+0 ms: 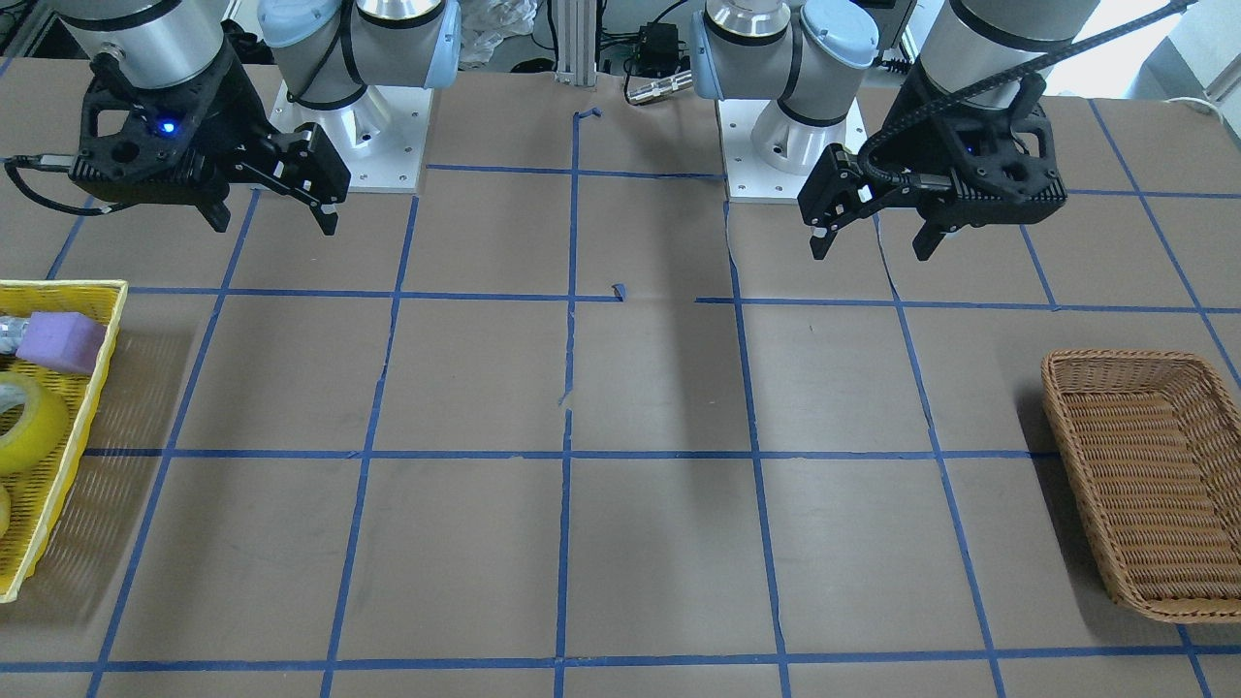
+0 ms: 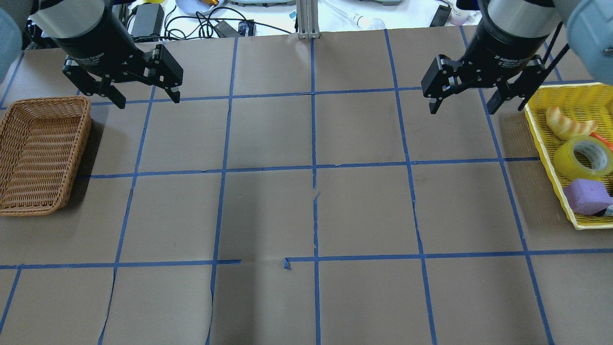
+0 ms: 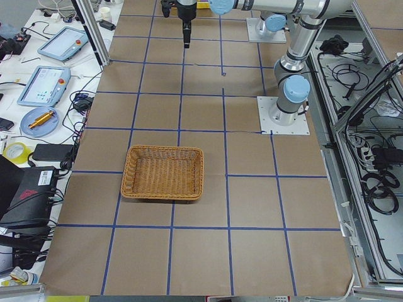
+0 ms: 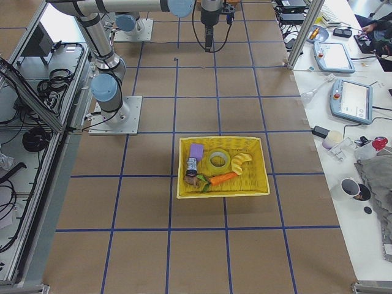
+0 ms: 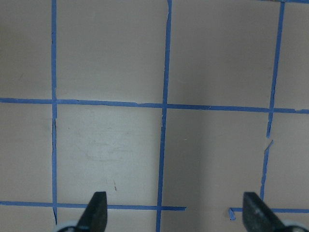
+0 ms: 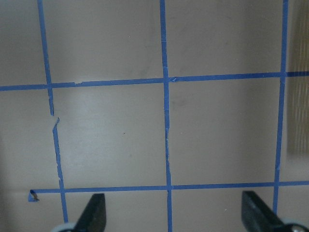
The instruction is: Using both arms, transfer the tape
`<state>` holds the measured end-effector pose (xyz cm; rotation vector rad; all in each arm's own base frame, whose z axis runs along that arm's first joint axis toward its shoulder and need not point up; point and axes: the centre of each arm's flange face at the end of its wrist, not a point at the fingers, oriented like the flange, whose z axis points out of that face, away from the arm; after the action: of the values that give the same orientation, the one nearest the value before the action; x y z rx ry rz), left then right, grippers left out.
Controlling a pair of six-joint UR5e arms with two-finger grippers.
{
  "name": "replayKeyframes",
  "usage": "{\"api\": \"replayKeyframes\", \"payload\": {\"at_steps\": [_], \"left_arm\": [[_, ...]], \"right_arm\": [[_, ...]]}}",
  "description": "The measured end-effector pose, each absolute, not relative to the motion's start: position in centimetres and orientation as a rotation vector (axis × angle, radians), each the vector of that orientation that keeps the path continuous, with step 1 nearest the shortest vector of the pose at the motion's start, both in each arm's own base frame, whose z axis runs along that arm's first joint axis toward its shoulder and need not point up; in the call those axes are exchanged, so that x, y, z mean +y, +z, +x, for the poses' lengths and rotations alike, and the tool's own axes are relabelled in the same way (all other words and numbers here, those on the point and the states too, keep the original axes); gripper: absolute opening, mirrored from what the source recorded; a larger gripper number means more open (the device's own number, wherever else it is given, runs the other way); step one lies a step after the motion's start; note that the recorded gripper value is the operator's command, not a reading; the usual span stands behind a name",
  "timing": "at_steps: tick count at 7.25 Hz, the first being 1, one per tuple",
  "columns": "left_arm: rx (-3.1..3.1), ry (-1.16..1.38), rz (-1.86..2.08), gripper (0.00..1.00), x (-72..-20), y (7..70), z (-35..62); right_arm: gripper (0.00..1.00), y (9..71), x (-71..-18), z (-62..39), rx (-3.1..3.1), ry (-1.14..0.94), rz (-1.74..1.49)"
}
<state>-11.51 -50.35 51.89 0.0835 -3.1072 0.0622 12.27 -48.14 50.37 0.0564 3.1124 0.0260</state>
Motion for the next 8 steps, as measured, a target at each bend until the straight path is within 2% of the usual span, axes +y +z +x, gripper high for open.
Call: {"api": "replayKeyframes", "payload": {"at_steps": [8], "left_arm": [[-3.106,0.065,0.083,1.0,-50.33,51.94,-11.53]], "right_arm": [[1.0,50.4,-48.0,12.7,3.1,0.019,0.061]]}}
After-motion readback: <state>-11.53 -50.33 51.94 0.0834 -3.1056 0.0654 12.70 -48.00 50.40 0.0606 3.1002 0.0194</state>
